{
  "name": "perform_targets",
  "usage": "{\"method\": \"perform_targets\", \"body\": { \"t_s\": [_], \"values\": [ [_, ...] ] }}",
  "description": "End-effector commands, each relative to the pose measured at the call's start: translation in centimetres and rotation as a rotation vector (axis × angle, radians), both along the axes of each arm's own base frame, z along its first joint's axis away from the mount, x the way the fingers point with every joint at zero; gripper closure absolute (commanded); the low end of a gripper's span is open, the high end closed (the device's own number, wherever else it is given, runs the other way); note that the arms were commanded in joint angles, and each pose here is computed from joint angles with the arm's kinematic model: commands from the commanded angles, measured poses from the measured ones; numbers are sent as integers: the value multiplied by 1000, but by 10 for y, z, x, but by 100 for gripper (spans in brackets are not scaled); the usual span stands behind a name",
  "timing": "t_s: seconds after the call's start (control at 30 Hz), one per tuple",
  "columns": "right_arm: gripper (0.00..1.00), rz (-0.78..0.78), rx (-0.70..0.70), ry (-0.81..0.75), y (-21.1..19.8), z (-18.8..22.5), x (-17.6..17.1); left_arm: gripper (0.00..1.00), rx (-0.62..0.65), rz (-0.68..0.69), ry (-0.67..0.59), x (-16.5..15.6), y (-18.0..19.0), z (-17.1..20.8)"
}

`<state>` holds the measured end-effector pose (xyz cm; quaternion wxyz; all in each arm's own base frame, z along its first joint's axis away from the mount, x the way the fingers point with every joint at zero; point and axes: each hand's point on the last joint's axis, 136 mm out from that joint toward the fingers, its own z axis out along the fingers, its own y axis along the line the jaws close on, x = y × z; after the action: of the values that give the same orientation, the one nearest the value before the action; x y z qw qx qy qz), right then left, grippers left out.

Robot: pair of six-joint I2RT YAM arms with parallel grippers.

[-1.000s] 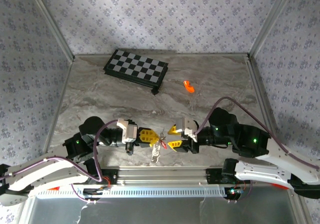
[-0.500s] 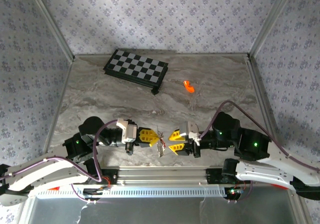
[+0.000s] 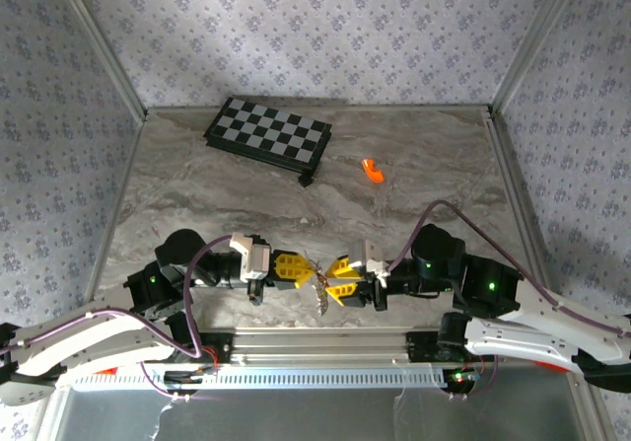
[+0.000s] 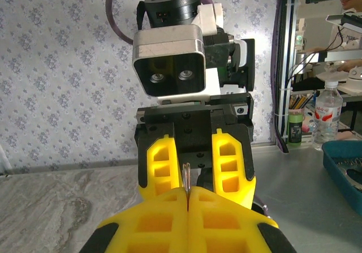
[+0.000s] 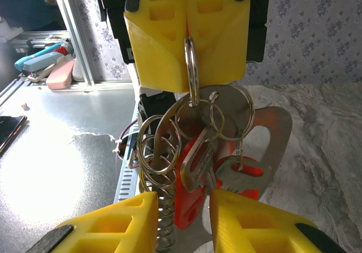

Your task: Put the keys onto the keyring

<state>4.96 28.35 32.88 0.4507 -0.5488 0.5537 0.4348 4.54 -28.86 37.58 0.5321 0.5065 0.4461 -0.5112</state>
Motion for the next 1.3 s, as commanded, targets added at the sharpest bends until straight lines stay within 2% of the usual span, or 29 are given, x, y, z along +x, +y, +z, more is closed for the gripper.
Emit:
{"method": "perform_targets", "body": {
  "t_s": [0.0, 0.4, 0.83, 1.27],
  "values": [
    [69, 7, 25, 9, 4, 2, -1, 100, -78, -12, -21, -5, 4, 22],
    [72, 10, 45, -10, 12, 3, 2, 100, -81, -27, -15, -7, 4, 23],
    [92, 0, 77, -29, 10, 7, 3, 100, -79, -16, -15, -6, 6, 22],
    [100, -150, 40, -86, -12, 12, 24, 100, -55, 16, -26, -1, 7, 16]
  ]
}}
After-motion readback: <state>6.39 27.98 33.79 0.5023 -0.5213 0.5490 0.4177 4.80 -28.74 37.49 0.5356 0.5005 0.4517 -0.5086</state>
